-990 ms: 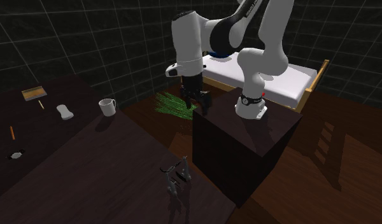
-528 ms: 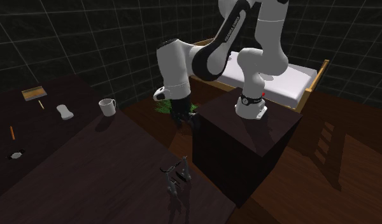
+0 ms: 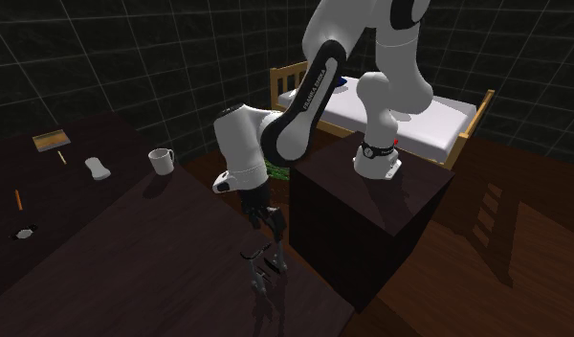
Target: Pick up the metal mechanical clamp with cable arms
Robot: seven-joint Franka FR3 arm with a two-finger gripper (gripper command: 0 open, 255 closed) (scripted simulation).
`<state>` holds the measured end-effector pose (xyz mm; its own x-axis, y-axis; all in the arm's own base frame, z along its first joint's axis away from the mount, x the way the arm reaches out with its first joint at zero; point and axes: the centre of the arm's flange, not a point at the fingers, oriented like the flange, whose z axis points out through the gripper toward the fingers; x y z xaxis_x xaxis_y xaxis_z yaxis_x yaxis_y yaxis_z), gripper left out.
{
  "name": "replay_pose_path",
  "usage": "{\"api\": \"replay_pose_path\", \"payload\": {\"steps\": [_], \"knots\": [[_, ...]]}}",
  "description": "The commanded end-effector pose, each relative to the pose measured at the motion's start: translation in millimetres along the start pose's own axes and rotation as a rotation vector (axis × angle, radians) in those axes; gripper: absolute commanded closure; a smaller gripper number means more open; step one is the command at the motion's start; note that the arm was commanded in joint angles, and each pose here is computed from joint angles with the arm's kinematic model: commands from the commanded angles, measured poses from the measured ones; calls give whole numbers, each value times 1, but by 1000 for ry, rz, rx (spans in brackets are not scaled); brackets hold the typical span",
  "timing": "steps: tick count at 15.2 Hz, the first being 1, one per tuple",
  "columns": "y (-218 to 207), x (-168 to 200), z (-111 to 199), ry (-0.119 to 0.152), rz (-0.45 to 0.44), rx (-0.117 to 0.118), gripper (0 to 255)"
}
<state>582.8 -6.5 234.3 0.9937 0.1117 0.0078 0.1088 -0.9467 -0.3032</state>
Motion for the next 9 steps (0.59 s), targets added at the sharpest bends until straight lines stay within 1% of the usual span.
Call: {"api": "replay_pose_path", "payload": {"steps": [1, 2, 9], "knots": [[1, 17, 21, 5, -10, 21, 0], [3, 24, 28, 6, -14, 29, 0], [14, 24, 64, 6, -14, 29, 0]]}}
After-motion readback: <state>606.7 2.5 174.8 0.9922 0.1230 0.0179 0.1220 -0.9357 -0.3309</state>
